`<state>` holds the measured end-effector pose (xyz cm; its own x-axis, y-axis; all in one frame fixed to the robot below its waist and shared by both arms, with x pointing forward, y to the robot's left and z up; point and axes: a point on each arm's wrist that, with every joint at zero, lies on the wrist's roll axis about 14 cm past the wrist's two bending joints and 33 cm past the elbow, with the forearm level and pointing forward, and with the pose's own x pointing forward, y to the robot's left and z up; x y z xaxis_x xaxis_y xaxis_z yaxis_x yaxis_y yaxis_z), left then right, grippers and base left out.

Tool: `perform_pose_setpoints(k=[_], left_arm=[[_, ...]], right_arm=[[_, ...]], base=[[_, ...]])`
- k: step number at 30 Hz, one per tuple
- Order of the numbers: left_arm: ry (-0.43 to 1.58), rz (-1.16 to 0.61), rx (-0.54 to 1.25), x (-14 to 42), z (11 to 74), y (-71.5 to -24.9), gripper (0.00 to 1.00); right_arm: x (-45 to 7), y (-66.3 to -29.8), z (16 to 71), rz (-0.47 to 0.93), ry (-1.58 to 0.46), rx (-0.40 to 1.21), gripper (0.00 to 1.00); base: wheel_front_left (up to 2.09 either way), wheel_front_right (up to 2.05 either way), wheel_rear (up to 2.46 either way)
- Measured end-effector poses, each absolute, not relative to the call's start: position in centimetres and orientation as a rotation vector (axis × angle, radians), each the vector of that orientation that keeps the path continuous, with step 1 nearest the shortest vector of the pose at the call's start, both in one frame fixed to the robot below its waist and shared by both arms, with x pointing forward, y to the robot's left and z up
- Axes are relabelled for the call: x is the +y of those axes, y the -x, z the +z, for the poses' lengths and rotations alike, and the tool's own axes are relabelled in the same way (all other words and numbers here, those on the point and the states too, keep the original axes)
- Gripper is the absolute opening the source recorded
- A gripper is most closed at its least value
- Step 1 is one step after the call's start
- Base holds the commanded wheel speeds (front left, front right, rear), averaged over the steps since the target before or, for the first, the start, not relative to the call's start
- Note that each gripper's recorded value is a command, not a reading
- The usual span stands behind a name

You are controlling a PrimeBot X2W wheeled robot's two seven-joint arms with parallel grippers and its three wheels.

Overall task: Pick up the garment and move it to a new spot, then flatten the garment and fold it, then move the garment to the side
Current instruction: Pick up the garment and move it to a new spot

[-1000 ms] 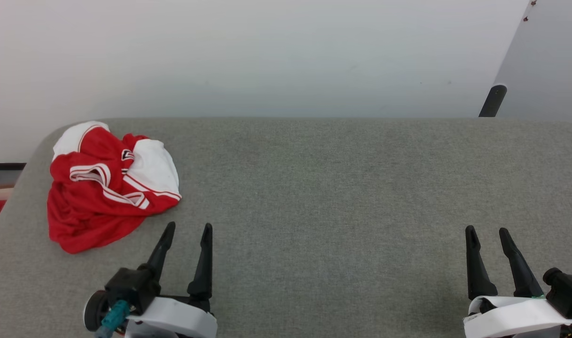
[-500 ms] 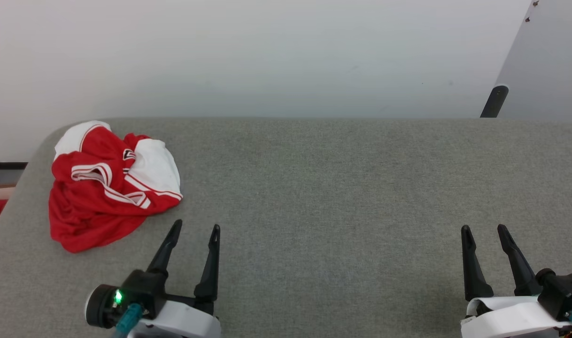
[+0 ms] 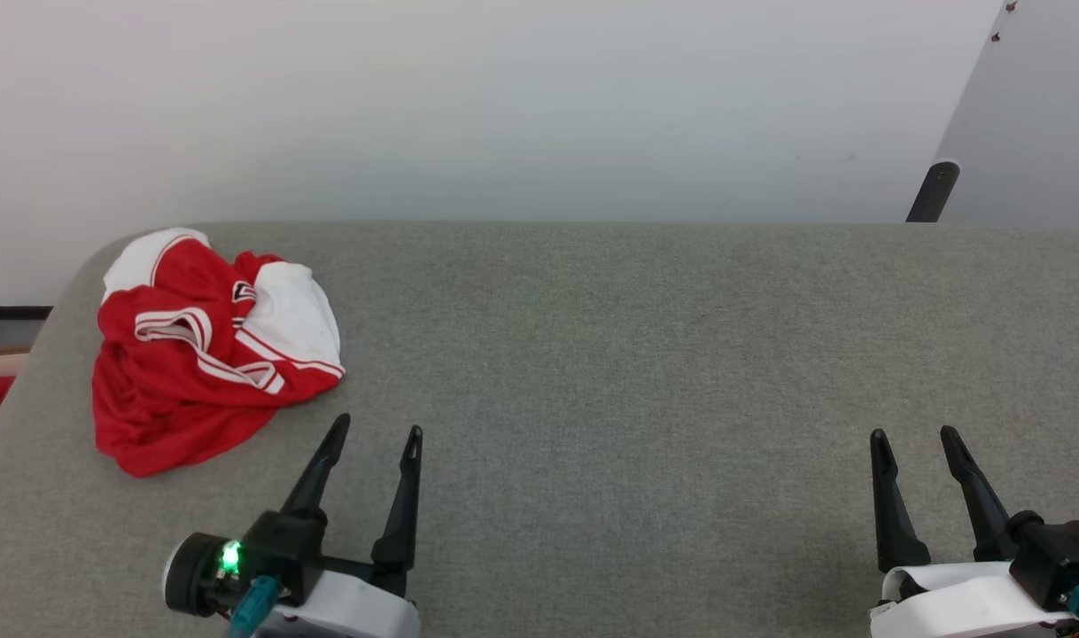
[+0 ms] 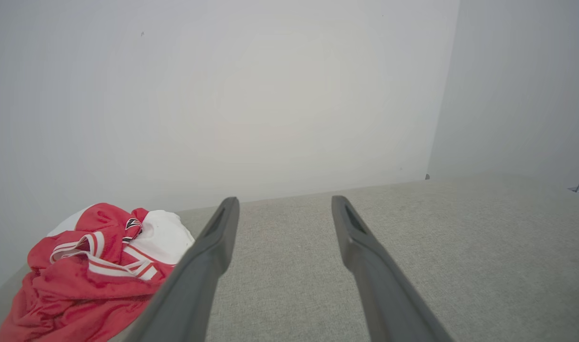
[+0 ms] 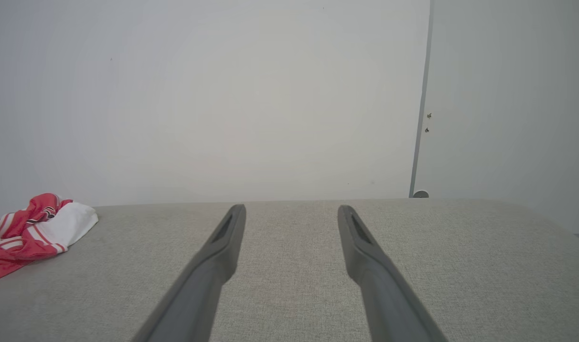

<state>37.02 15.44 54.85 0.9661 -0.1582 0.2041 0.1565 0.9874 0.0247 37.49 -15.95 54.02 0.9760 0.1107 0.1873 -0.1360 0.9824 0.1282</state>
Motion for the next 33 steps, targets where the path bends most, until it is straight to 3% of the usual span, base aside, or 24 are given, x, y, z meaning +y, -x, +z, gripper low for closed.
perform_pose_setpoints(k=[16,33], left_arm=[[0.003,-0.105,-0.196,17.4,54.6,-36.5,1.0],[-0.055,0.26,-0.202,28.6,54.9,-30.9,1.0]], right_arm=[[-14.5,-37.9,54.0,0.17,-0.114,-0.171,1.0],[-3.9,-39.3,54.6,0.476,-0.076,-0.158,1.0]], base=[[0.0,0.0,0.0],[0.0,0.0,0.0]])
